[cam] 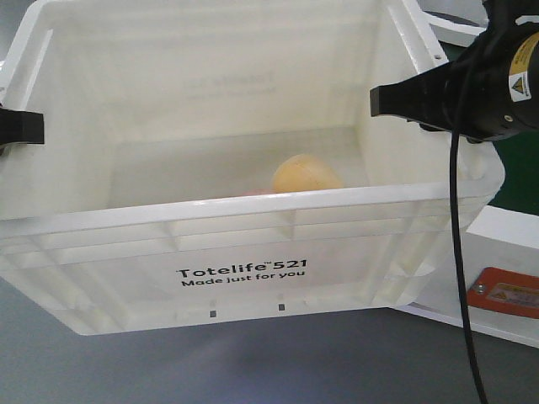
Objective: Place moving items into box and shelve
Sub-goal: 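Lift the crate off the conveyor with both grippers, then hold the crate with both grippers while the base drives away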
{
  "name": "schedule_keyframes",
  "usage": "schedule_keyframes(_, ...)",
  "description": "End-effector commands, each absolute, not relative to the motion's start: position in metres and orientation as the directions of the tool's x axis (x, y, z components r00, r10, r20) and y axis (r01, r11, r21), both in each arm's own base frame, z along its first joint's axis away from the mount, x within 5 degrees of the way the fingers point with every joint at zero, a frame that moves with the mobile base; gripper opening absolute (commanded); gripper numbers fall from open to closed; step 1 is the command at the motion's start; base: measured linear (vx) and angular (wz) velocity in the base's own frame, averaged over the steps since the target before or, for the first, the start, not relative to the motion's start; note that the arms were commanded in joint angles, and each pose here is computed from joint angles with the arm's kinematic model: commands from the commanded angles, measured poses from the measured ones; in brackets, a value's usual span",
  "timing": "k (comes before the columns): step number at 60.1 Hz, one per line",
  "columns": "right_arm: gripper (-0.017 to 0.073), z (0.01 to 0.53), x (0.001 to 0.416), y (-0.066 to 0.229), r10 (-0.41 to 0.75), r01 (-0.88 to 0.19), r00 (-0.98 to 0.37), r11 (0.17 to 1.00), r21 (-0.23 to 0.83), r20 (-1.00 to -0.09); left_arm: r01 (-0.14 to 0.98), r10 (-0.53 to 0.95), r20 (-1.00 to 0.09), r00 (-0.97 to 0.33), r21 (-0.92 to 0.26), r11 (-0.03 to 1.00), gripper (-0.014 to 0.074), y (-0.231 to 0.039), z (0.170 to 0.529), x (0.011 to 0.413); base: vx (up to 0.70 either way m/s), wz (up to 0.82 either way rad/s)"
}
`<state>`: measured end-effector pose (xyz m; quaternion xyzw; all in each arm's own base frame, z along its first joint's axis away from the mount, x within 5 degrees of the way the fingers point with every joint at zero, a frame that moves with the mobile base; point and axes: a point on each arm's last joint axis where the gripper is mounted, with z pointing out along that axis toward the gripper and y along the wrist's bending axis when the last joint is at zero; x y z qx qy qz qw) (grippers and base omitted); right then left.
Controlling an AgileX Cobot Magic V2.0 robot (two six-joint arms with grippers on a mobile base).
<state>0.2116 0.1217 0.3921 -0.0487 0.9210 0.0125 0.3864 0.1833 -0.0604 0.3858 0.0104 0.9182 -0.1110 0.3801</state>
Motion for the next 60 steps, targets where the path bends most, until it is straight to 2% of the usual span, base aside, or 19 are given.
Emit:
schedule_keyframes(1, 0.0071, 0.4241, 0.2120, 0.1144, -0.094, -0.125, -0.526, 0.992, -0.033, -0.845, 0.173, -0.084, -0.822, -0.563, -0.217, 0.961, 0.0104, -0.0616, 0.4141, 0.1804, -0.13, 0.50)
schedule_keyframes(60, 0.0071, 0.4241, 0.2120, 0.1143, -0.097, -0.126, -0.525, 0.991, -0.036, -0.845, 0.173, -0.085, -0.822, -0.562, -0.217, 0.961, 0.0104, -0.0616, 0.4142, 0.1805, -0.13, 0.52)
